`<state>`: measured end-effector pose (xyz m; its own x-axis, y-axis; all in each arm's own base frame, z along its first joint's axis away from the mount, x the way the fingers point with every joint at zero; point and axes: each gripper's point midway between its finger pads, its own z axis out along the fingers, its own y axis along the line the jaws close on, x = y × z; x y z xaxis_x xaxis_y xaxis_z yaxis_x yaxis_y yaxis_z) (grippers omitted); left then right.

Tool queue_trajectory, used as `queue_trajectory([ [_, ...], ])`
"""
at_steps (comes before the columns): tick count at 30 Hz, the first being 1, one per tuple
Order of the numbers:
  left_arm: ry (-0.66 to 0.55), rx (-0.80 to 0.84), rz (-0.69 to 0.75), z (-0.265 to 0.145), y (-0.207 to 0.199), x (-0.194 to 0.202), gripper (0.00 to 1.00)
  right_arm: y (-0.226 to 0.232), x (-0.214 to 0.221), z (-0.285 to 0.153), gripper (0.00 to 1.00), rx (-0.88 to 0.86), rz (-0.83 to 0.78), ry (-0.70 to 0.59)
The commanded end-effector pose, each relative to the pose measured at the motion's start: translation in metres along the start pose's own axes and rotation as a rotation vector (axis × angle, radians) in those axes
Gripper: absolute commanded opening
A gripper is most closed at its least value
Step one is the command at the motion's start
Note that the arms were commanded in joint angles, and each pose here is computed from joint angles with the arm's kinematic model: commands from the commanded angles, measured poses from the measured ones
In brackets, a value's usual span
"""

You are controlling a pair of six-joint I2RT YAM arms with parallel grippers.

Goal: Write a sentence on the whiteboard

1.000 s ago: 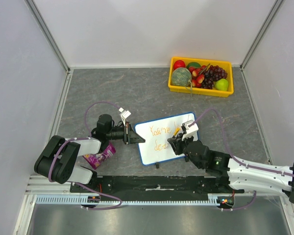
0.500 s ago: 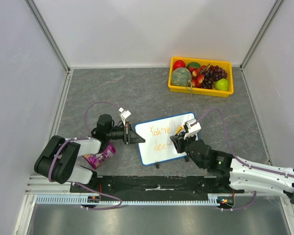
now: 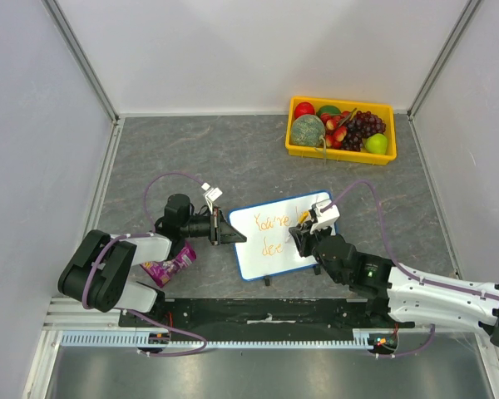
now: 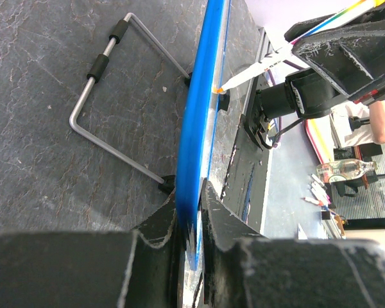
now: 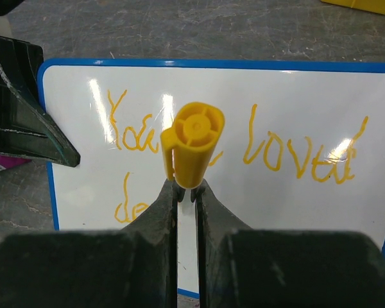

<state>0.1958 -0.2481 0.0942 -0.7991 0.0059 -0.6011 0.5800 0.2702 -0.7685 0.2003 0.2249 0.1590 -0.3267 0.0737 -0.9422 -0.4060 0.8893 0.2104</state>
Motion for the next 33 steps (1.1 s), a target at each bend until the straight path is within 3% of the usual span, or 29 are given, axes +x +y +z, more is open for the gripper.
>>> queue_trajectory([
  [1,0.010,-0.068,0.031,0.001,0.018,0.008,0.02,0.001,-0.012,0.003,0.00,0.011,0.023,-0.036],
  [33,0.012,-0.069,0.030,0.001,0.019,0.008,0.02,-0.019,0.054,-0.013,0.00,-0.001,0.053,0.117],
])
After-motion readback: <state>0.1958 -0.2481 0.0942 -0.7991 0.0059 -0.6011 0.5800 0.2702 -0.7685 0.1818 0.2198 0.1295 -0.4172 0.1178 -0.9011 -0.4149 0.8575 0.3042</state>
